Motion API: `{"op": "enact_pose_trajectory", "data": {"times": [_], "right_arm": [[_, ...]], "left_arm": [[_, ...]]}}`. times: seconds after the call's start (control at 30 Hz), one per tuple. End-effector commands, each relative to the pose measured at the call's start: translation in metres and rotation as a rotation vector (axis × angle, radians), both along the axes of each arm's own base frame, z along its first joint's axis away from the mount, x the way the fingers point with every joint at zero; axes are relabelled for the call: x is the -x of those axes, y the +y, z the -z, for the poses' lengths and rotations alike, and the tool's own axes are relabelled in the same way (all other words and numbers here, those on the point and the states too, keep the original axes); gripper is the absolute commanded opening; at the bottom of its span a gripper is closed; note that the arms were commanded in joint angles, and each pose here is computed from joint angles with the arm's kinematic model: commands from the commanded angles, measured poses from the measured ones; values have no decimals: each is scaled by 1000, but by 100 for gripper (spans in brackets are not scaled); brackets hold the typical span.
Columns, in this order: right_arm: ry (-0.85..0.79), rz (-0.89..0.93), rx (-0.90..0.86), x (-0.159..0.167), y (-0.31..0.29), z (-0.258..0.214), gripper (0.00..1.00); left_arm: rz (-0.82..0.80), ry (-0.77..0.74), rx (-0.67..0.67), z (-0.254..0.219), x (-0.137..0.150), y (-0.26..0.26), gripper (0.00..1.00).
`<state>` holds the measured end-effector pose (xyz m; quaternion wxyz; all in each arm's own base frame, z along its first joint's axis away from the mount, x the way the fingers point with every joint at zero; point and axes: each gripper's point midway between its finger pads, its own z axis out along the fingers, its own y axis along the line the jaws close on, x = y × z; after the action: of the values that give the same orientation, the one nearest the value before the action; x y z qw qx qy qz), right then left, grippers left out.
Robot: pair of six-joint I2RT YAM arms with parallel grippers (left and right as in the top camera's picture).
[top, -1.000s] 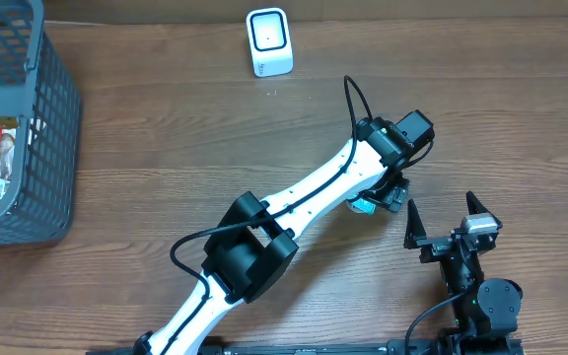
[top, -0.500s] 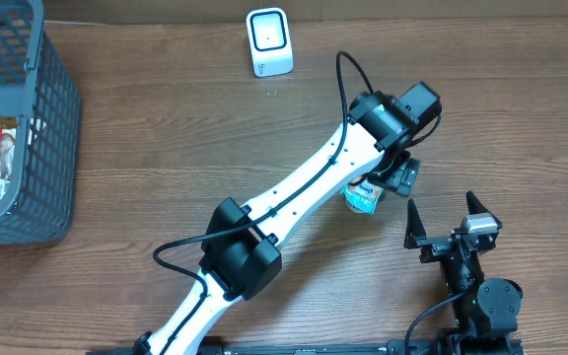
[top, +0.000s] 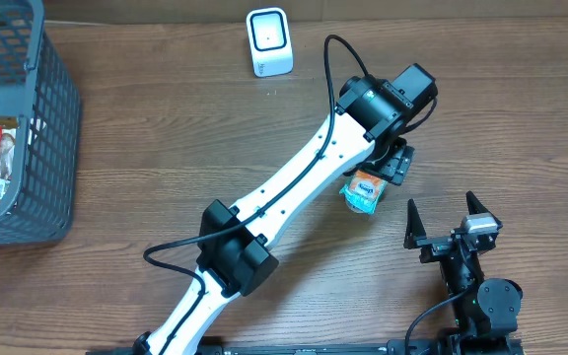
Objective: Scan the item barcode
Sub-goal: 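Lower the left gripper and release the packets and green jar onto table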
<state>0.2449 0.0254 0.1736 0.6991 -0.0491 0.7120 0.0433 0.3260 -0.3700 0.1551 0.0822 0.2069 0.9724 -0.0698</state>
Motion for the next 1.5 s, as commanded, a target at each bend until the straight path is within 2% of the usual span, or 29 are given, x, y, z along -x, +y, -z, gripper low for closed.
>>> {"op": "enact_pose_trajectory", "data": {"times": [0.0,0.17,0.33,0.47,0.6,0.63,0.7,0.77,0.9,1.23,1.4,1.47], "right_arm": [[-2,7,8,0,-1,3,100],[-2,7,8,0,-1,3,100],[-2,7,8,0,-1,3,100],[-2,7,8,0,-1,3,100],[-2,7,8,0,-1,3,100],[-2,7,8,0,-1,3,100],[-2,7,8,0,-1,3,100],[-2,7,8,0,-1,3,100],[-2,7,8,0,-1,3,100],[-2,7,8,0,-1,3,100],[-2,7,8,0,-1,3,100],[-2,7,8,0,-1,3,100]], "left_arm": [[54,14,-24,7,8,1,89],[62,26,-34,38,8,-6,89],[64,28,-28,46,7,-8,73],[66,29,-29,47,8,-9,68],[78,34,-35,54,13,-12,70],[81,33,-35,56,14,-13,66],[82,31,-33,57,13,-14,47],[82,29,-30,56,13,-15,38],[71,23,-22,50,8,-13,38],[4,-24,24,-4,-18,9,37],[-85,4,-31,-4,-31,44,38],[-145,16,-91,1,-37,67,37]]}}
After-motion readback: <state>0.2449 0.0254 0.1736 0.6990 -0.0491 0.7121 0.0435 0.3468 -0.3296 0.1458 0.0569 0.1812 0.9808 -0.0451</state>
